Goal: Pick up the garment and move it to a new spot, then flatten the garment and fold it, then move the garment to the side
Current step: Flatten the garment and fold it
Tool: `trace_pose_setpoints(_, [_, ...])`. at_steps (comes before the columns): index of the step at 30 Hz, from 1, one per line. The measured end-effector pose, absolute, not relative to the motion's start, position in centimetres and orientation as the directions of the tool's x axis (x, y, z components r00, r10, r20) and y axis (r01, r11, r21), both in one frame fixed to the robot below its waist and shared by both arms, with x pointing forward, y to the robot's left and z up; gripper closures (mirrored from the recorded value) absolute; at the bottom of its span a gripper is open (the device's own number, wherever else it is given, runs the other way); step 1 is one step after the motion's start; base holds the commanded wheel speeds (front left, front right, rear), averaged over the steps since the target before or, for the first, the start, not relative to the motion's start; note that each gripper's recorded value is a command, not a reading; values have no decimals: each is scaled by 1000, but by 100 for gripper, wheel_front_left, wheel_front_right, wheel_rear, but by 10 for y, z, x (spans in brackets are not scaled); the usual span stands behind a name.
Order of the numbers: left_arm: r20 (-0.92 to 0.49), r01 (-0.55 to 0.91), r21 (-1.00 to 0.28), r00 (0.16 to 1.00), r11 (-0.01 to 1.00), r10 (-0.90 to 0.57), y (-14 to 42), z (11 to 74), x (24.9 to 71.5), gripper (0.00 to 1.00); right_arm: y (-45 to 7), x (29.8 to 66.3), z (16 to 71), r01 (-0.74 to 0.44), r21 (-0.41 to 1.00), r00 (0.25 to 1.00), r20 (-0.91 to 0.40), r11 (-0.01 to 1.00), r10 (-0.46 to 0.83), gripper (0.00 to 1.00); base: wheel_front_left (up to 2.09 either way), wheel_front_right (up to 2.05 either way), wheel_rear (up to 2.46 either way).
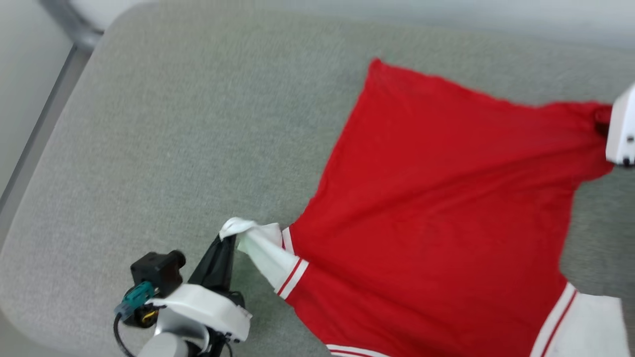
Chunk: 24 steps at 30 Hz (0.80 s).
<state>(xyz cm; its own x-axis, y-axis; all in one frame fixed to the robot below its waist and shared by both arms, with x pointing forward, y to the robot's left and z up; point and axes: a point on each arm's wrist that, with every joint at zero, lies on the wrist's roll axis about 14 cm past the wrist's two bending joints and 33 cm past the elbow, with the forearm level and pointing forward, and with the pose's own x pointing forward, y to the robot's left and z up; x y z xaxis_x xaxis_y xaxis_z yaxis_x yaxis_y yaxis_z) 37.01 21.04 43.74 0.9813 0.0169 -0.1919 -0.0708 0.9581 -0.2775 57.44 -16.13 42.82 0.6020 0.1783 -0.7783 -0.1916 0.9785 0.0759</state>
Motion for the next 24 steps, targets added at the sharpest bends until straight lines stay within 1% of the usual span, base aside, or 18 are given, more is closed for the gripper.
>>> trace_pose_setpoints(4, [-190, -83, -275, 981, 958, 31, 214, 444, 358, 100, -189, 542, 438, -171, 74, 644, -746, 982, 168, 100, 0, 0, 0])
trace_pose_setpoints(10, [-184, -79, -282, 983, 956, 27, 215, 455, 343, 100, -230, 472, 435, -111, 90, 674, -725, 990, 142, 100, 0, 0, 0])
trace_pose_setpoints(13, [-191, -69, -287, 981, 956, 13, 211, 455, 334, 100, -249, 430, 426, -55, 101, 672, -732, 993, 112, 100, 0, 0, 0])
trace_pose_setpoints(17, [-201, -59, -287, 980, 956, 0, 208, 457, 324, 100, -263, 371, 411, 23, 129, 657, -750, 991, 82, 100, 0, 0, 0])
trace_pose_setpoints(19, [-212, -59, -290, 977, 955, -4, 207, 455, 318, 100, -265, 342, 404, 60, 148, 646, -760, 987, 75, 100, 0, 0, 0])
trace_pose_setpoints(24, [-232, -51, -293, 973, 955, -19, 204, 452, 309, 100, -256, 269, 377, 177, 205, 586, -807, 962, 64, 100, 0, 0, 0])
